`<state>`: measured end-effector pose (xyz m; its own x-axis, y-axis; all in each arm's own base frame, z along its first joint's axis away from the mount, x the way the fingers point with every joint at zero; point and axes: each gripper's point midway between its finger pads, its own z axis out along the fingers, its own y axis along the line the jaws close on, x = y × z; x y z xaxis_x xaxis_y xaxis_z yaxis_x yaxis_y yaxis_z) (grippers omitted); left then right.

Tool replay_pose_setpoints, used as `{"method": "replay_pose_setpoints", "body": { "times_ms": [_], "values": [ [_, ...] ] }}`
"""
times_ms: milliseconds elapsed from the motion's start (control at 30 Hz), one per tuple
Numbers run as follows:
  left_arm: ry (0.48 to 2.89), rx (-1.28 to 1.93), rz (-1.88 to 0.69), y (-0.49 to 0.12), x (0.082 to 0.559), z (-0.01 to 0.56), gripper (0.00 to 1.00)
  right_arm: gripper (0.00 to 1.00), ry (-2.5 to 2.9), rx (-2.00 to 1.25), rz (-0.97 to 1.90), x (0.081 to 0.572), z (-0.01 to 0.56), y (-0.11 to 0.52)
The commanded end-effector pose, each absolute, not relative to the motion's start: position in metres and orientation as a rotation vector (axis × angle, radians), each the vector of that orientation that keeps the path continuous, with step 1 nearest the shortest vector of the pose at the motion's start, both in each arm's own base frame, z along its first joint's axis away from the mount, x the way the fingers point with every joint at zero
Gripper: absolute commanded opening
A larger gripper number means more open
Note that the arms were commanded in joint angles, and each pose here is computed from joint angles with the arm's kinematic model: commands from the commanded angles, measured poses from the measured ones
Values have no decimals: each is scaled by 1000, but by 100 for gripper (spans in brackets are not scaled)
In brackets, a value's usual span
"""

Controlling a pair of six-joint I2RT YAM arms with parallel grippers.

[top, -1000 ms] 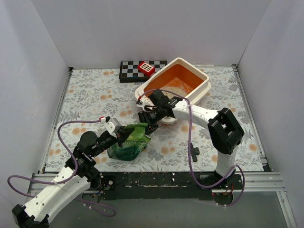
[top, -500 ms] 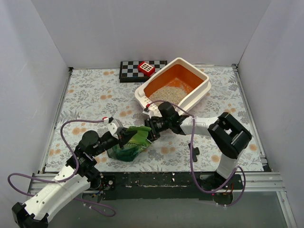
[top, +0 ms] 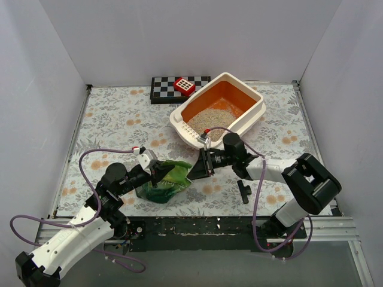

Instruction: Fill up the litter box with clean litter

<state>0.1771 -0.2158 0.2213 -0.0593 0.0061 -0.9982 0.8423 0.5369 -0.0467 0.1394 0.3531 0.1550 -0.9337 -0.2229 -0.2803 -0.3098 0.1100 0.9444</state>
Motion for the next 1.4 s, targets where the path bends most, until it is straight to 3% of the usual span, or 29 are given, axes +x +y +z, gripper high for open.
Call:
{"method": "replay_pose_setpoints", "body": {
  "times_ms": [0, 900, 1367],
  "values": [
    [1482, 780, -802, -217, 178, 223, 0, 1, 2142, -628, 2092, 126, 183, 334],
    [1478, 798, -828, -222, 177, 214, 0, 1, 2222, -228, 1936, 133, 143, 238],
    [1475, 799, -831, -223, 177, 215, 0, 1, 2144, -175, 1936, 121, 156, 221]
  ]
}}
